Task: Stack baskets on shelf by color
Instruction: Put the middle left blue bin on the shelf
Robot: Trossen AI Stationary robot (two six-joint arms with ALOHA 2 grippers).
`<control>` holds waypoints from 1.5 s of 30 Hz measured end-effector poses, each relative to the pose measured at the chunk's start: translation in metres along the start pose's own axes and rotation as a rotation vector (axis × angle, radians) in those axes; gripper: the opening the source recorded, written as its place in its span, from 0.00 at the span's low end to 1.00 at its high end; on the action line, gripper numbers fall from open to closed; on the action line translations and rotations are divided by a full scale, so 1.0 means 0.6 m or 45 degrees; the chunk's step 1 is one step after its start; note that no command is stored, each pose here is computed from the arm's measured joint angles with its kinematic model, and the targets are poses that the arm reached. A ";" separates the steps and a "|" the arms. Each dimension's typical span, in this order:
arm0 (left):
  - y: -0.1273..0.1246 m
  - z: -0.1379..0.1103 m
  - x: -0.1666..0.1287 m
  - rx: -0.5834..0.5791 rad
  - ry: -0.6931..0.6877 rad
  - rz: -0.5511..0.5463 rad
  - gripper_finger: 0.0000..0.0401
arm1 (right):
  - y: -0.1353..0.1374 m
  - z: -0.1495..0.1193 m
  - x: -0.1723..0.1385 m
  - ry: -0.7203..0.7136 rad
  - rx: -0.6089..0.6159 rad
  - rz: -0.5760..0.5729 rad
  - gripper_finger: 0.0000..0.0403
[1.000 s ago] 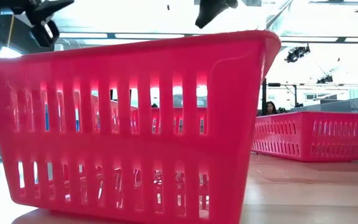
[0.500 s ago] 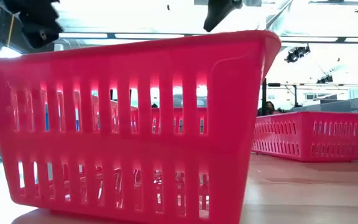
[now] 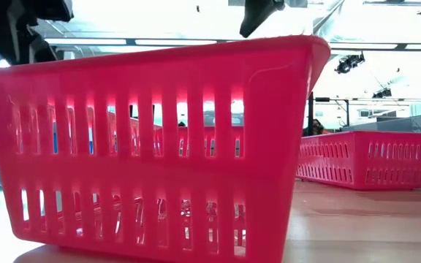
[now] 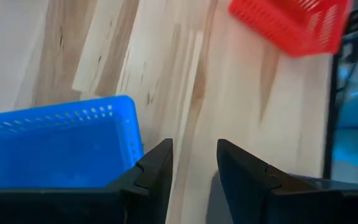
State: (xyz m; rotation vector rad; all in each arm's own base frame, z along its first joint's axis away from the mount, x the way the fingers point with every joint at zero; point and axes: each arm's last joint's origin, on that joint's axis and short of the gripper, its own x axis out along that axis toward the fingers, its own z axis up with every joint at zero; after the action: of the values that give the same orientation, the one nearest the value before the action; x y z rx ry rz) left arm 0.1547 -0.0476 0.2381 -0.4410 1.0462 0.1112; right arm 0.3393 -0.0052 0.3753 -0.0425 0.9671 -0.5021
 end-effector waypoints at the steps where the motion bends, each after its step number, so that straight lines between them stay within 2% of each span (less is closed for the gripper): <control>1: -0.004 -0.002 0.005 0.006 0.009 0.021 0.29 | 0.000 0.000 0.000 0.000 0.000 0.000 0.17; 8: -0.020 -0.011 0.034 0.018 0.036 0.172 0.29 | 0.001 -0.001 0.002 0.005 -0.001 0.007 0.17; 18: -0.025 -0.015 0.080 0.016 0.167 0.309 0.29 | 0.002 0.000 0.002 -0.002 0.003 0.015 0.17; 31: -0.021 -0.026 0.142 -0.065 0.315 0.531 0.29 | 0.003 0.000 0.002 0.003 0.000 0.053 0.17; 35: -0.020 -0.028 0.152 -0.082 0.348 0.557 0.22 | 0.003 0.001 0.002 -0.002 -0.008 0.054 0.17; 41: -0.023 -0.027 0.154 -0.057 0.353 0.530 0.03 | 0.003 0.001 0.002 -0.002 -0.008 0.054 0.17; 45: -0.034 -0.013 0.147 -0.011 0.317 0.517 0.02 | 0.003 0.001 0.002 -0.002 -0.008 0.054 0.17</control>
State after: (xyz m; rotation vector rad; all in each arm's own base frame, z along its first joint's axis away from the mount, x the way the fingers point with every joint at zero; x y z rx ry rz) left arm 0.1987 -0.0796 0.1651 -0.2484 1.3724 0.4310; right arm 0.3411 -0.0041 0.3740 -0.0279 0.9664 -0.4603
